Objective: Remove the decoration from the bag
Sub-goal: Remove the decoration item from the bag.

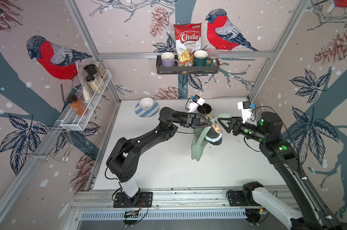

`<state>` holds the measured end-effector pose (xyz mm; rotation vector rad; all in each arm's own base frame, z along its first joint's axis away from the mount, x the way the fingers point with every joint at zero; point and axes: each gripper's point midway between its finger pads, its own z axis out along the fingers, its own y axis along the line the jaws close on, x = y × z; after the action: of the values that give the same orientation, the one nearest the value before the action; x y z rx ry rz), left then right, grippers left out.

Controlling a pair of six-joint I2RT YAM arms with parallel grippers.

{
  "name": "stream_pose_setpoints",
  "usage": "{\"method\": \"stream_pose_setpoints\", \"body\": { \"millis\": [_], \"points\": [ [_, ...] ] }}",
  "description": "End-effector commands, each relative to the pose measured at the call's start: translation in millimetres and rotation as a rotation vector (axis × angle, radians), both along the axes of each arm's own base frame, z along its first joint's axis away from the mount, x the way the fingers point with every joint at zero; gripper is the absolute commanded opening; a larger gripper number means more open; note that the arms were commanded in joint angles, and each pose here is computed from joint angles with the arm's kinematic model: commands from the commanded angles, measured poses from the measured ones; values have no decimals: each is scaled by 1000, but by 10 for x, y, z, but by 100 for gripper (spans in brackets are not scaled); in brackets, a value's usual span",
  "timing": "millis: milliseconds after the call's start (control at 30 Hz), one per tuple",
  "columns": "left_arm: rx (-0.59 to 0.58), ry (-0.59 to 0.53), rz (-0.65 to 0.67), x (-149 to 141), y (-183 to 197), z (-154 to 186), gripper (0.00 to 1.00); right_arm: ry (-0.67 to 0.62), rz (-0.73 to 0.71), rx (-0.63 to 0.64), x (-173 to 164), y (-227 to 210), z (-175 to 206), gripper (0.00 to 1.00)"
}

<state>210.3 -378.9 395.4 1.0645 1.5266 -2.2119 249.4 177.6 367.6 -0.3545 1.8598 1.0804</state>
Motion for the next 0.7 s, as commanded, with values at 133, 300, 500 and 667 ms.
{"method": "stream_pose_setpoints", "body": {
  "millis": [133,300,500,667],
  "points": [
    [-30,-56,-58,-196,66,90,0,-82,198,53,-266,65,213,77],
    [-29,-60,-67,-242,61,83,0,-143,193,66,-366,14,368,19],
    [-24,-20,5,-82,-43,-9,0,-156,160,81,-420,-24,538,0],
    [234,-168,303,122,-99,-539,0,-175,130,78,-461,-64,589,0]
  ]
}}
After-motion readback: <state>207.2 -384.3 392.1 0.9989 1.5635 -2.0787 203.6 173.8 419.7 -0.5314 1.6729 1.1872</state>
